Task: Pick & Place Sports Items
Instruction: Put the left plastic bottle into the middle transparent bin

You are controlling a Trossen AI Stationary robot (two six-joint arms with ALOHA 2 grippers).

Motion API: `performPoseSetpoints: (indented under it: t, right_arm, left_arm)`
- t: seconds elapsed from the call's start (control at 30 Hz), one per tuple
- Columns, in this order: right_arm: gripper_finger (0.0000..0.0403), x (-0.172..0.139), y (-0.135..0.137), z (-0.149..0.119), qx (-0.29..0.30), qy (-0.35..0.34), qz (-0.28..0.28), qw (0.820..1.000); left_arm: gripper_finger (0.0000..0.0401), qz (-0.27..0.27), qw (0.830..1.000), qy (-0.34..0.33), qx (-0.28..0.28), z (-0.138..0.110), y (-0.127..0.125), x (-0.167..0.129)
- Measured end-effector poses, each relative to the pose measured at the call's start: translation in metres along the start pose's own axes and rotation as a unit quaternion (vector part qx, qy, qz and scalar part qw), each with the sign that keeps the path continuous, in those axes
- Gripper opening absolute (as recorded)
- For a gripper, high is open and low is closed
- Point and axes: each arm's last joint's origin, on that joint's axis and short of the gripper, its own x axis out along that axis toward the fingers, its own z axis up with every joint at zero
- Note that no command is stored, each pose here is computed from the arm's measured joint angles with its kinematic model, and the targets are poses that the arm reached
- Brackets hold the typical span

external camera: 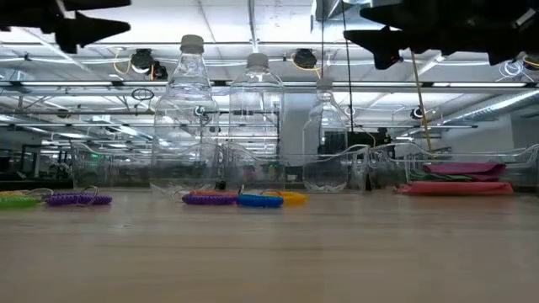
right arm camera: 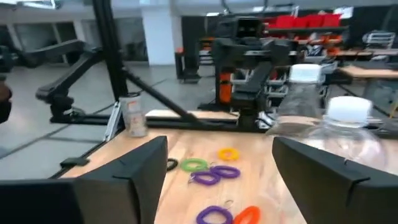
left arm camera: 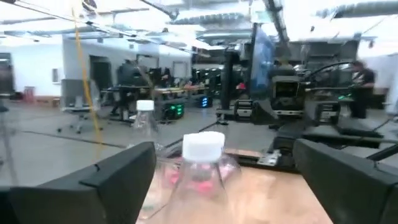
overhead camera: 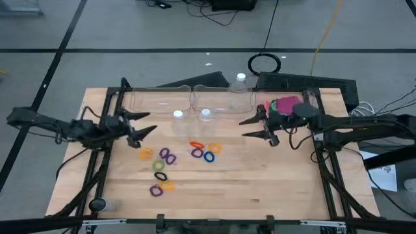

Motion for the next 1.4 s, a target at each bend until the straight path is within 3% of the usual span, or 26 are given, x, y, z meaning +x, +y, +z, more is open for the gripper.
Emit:
performPoseSetpoints:
  t: [0.2, 0.37, 0.47, 0.6, 0.83, 1.03, 1.4]
  right_arm:
    - [0.0205, -0.003, -0.003, -0.002, 0.014, -0.012, -0.007, 1.000]
    - [0.0203, -0.003, -0.003, -0.002, 0.015, -0.012, -0.004, 1.000]
    - [0.0204, -0.004, -0.001, -0.002, 0.014, -0.012, 0.012, 1.000]
    - [0.0201, -0.006, 0.001, 0.000, 0.013, -0.013, 0.035, 0.999]
    - [0.0196, -0.009, 0.003, 0.001, 0.014, -0.004, 0.035, 0.999]
    - [0.0196, -0.009, 0.002, 0.000, 0.015, 0.001, 0.032, 0.999]
    - [0.0196, -0.009, 0.002, 0.000, 0.006, 0.003, 0.030, 1.000]
  left_arm:
    - [0.0319, 0.014, 0.998, 0.054, 0.032, 0.022, -0.002, 0.034]
    - [0.0319, -0.056, 0.992, 0.102, 0.049, 0.033, 0.001, 0.058]
    - [0.0319, -0.054, 0.991, 0.106, 0.055, 0.035, 0.012, 0.066]
    - [0.0319, -0.035, 0.991, 0.123, 0.036, 0.033, 0.033, 0.071]
    - [0.0319, -0.069, 0.985, 0.158, 0.013, 0.022, 0.058, 0.081]
    - [0.0319, -0.134, 0.977, 0.167, 0.015, 0.016, 0.059, 0.087]
    - [0.0319, -0.128, 0.972, 0.196, 0.027, 0.004, 0.062, 0.096]
